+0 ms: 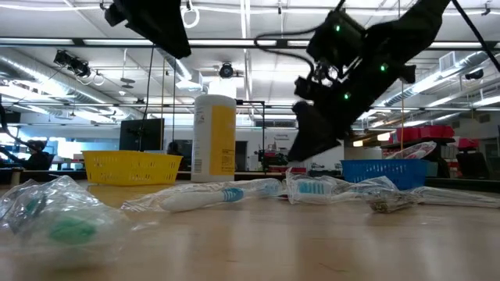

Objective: Pick & Place Travel size toiletries
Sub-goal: Put the silver nail cutter into the top yellow bin

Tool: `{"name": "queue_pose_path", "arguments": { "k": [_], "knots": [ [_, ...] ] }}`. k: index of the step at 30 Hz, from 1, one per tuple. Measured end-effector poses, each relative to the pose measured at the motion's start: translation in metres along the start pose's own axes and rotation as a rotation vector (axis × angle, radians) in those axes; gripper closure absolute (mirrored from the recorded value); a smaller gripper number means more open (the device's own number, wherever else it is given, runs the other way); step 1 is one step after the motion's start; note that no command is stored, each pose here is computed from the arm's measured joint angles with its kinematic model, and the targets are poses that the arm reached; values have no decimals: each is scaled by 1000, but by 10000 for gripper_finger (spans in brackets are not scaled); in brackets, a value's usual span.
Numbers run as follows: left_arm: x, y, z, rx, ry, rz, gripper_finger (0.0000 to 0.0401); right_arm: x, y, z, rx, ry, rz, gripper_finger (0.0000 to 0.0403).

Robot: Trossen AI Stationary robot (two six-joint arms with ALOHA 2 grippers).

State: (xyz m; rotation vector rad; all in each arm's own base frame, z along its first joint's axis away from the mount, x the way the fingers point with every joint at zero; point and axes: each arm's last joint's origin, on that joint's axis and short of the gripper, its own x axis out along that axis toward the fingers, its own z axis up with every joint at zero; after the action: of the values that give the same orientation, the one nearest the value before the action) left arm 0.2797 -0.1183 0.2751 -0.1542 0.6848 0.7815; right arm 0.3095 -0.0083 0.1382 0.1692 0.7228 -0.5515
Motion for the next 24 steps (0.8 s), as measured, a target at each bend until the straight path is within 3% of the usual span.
{"name": "queue_pose_path", "arguments": {
  "k": [6, 15, 21, 24],
  "knots": [
    [14, 6, 11, 9, -15, 43, 302, 15, -8, -9, 23, 41, -26, 208],
    [21, 4, 19, 36, -26, 19, 303, 37, -11, -18, 0, 62, -13, 222],
    [21, 4, 19, 34, -25, 15, 303, 40, -13, -19, -5, 70, -18, 216],
    [21, 4, 19, 44, -26, 14, 303, 40, -13, -19, -25, 76, 1, 235]
  ]
}}
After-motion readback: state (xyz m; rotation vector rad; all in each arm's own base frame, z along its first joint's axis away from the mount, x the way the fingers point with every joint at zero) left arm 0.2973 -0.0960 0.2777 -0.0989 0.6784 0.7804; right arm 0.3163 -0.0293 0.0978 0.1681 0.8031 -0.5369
